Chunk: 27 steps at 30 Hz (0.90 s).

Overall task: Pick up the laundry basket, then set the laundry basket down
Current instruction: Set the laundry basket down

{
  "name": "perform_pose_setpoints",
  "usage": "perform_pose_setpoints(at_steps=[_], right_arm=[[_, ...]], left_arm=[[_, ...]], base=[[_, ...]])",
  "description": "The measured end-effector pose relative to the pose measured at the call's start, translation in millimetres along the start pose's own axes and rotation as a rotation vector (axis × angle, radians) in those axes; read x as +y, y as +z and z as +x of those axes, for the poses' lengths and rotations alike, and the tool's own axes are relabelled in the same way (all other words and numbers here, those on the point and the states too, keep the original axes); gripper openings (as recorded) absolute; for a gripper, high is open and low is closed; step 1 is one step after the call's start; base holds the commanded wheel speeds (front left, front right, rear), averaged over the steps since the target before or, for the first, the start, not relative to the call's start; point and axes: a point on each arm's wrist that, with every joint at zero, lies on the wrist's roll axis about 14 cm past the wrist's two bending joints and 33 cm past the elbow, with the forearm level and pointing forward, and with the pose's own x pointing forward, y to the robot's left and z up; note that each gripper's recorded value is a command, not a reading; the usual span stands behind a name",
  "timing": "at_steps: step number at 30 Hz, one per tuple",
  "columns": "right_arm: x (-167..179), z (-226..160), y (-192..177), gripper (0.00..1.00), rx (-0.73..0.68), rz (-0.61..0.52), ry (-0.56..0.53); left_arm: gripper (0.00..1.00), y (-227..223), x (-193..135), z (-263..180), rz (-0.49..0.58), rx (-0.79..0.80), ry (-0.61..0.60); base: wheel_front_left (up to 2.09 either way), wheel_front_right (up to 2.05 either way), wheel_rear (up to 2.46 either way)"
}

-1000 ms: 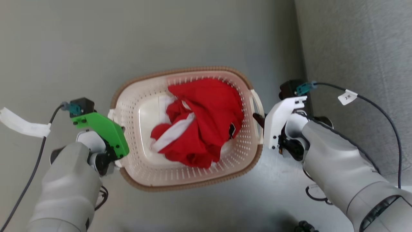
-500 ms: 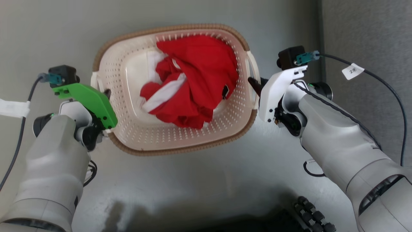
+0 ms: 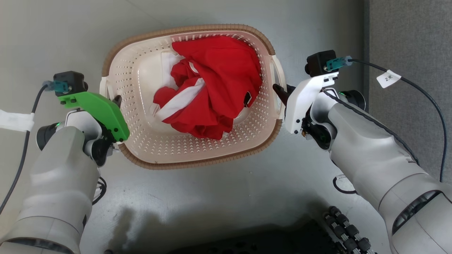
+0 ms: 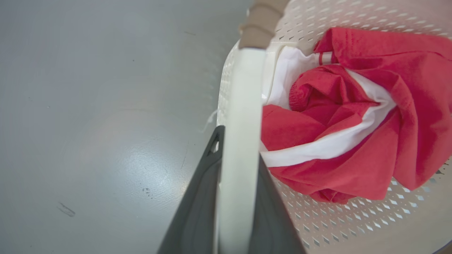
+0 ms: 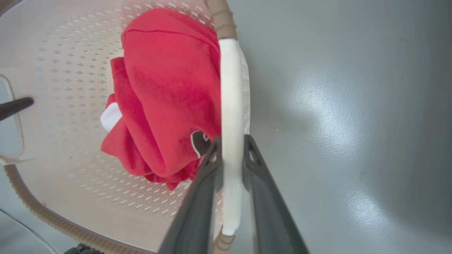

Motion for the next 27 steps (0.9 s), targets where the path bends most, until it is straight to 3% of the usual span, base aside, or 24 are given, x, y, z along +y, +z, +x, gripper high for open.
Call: perform_pose_setpoints(at_steps=[15, 16, 17, 18, 19, 20, 27], right_arm=[[-1.7, 8.4, 3.5, 0.0, 0.003, 0.01, 0.018], [-1.7, 8.4, 3.5, 0.05, 0.003, 0.01, 0.019], [-1.2, 8.5, 3.5, 0.28, 0.003, 0.013, 0.022], [-0.7, 8.7, 3.2, 0.4, 0.004, 0.013, 0.025], [1.0, 9.4, 1.7, 0.83, 0.009, 0.009, 0.028], [0.6, 9.6, -0.7, 1.0, 0.016, 0.006, 0.026], [-4.5, 8.6, -0.5, 1.0, 0.012, 0.003, 0.014]], left_arm=[[0.0, 3.9, 7.1, 8.7, 0.013, 0.003, 0.011], [0.0, 3.8, 6.8, 8.8, 0.013, 0.003, 0.01], [0.2, 3.9, 6.8, 8.8, 0.013, 0.003, 0.01], [0.34, 3.8, 6.4, 8.9, 0.013, 0.003, 0.009], [0.77, 4.0, 5.5, 9.3, 0.011, 0.004, 0.008], [1.0, 3.3, 5.0, 9.5, 0.01, 0.006, 0.007], [1.0, 5.7, 4.2, 7.0, 0.031, 0.002, 0.005]], base=[[0.0, 0.0, 0.0], [0.0, 0.0, 0.0], [0.0, 0.0, 0.0], [0.0, 0.0, 0.0], [0.0, 0.0, 0.0], [0.0, 0.0, 0.0], [0.0, 0.0, 0.0]])
